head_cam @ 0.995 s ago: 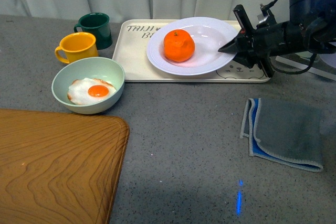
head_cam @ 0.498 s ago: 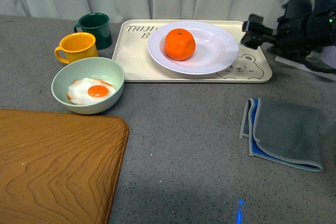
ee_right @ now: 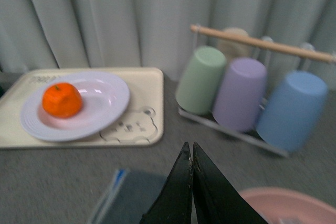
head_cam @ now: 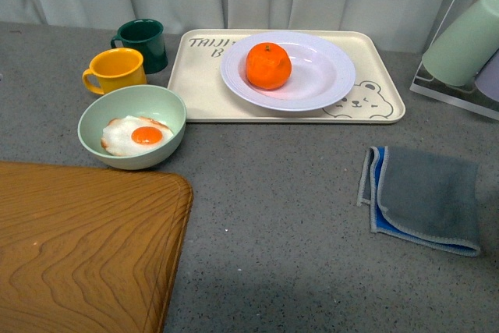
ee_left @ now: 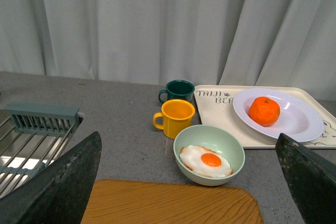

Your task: Place orange and plate with both arms

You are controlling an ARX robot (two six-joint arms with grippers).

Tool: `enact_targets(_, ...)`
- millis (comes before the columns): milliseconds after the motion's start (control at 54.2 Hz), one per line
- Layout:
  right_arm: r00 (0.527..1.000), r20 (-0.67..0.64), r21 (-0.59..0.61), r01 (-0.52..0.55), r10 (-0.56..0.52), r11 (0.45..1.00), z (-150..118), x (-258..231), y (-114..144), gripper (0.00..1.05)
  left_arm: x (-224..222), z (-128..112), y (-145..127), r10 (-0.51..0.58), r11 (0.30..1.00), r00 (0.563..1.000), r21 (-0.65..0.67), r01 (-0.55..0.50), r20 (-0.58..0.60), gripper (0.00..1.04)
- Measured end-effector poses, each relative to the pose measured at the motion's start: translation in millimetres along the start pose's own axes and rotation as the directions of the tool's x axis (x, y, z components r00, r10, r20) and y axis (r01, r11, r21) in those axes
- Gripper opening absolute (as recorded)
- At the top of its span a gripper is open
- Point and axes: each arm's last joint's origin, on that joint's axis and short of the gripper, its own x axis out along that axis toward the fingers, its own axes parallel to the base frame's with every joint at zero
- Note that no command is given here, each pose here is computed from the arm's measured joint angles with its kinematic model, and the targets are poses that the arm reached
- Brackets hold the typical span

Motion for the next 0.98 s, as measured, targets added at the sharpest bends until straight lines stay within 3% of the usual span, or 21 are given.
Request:
enact_targets(203,0.997,0.082,0.002,0.008,-0.009,1.0,7,-63,-2,0.01,0,0,0,0.0,1.0,1.0,0.0,0.0,-0.002,0.98)
enact_targets(461,0.991,0.137,0.001,0.009,-0.009,1.0,10,-70,-2,0.02,0,0,0,0.0,1.0,1.0,0.0,0.0,-0.001,0.98)
enact_targets(811,0.99,0.137,0.001,0.009,-0.009,1.0,10,-70,-2,0.66,0,0,0,0.0,1.0,1.0,0.0,0.0,-0.001,0.98)
enact_targets(829,0.99,0.137,0.002,0.009,-0.009,1.0,10,-70,-2,0.95,0,0,0,0.0,1.0,1.0,0.0,0.0,-0.001,0.98)
enact_targets(977,0.99,0.137,0.002,0.009,-0.009,1.0,10,-70,-2,0.95,0,0,0,0.0,1.0,1.0,0.0,0.0,-0.001,0.98)
